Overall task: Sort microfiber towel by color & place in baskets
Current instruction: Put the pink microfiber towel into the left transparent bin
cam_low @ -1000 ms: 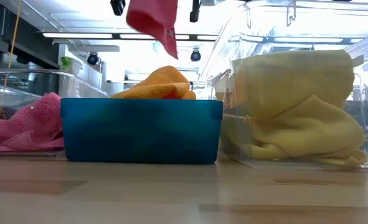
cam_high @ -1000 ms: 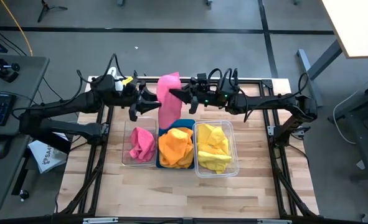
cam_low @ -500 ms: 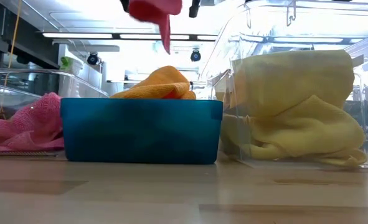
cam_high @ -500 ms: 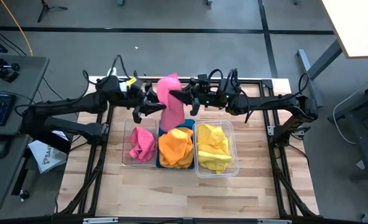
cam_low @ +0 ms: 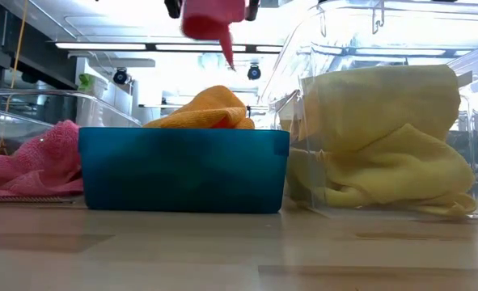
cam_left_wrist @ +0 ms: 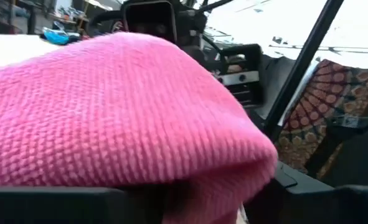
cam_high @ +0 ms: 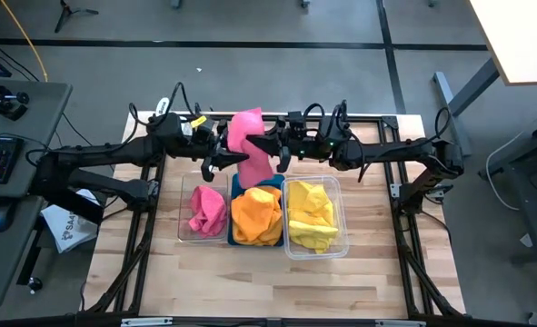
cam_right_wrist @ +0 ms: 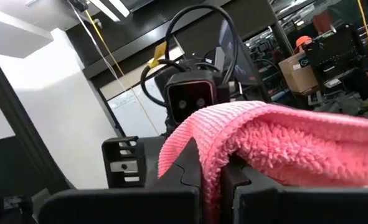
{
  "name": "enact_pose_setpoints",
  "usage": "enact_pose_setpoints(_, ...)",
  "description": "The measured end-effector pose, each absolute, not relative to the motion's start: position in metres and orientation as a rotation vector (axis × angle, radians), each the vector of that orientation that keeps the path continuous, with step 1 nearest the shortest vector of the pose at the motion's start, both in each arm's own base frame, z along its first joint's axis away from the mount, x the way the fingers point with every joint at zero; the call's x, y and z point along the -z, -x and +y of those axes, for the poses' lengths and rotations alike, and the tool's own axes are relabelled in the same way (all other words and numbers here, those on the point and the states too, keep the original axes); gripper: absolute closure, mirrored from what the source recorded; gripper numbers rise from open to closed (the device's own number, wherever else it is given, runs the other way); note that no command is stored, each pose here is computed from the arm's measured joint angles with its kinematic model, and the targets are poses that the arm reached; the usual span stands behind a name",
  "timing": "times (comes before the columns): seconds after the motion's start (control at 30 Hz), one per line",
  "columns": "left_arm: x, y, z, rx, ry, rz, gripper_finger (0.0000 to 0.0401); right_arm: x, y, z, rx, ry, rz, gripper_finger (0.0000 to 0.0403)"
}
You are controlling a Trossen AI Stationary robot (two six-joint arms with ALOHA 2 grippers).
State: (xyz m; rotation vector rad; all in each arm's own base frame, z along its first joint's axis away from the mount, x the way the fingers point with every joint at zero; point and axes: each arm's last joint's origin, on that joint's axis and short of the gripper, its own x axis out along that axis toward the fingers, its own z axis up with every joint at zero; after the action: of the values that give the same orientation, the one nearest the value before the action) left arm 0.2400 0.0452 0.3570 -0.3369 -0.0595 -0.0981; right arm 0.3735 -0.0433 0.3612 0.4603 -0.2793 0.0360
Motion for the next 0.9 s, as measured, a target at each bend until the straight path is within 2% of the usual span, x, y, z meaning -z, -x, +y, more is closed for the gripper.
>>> enact_pose_setpoints(0.1, -0.359, -0.238, 0.045, 0.092, 0.304, -0.073, 0.0282, -0.362, -0.373, -0.043, -0.037, -0.456, -0.283, 0.0402)
enact_pose_setpoints(0.17, -0.361, -0.237, 0.045, 0.093, 0.291, -0.082, 0.0321, -0.362, -0.373, -0.043, -0.037, -0.454, -0.284, 0.0399)
enact_pose_setpoints(0.23, -0.361, -0.237, 0.045, 0.091, 0.282, -0.082, 0.037, -0.361, -0.373, -0.043, -0.032, -0.464, -0.278, 0.0387)
enact_pose_setpoints(0.3, -0.36, -0.237, 0.045, 0.088, 0.28, -0.082, 0.0391, -0.36, -0.374, -0.044, -0.025, -0.484, -0.269, 0.0367)
enact_pose_setpoints(0.5, -0.359, -0.222, 0.048, 0.028, 0.302, -0.009, 0.0398, -0.371, -0.362, -0.044, 0.005, -0.463, -0.258, 0.0255)
enact_pose_setpoints(0.67, -0.359, -0.187, 0.048, -0.094, 0.289, 0.103, 0.04, -0.39, -0.335, -0.052, 0.067, -0.375, -0.202, 0.0159)
enact_pose_setpoints(0.77, -0.36, -0.161, 0.044, -0.171, 0.299, 0.146, 0.04, -0.399, -0.317, -0.059, 0.109, -0.358, -0.151, 0.0124)
enact_pose_setpoints(0.9, -0.359, -0.13, 0.035, -0.199, 0.341, 0.189, 0.04, -0.407, -0.299, -0.063, 0.141, -0.35, -0.119, 0.0109)
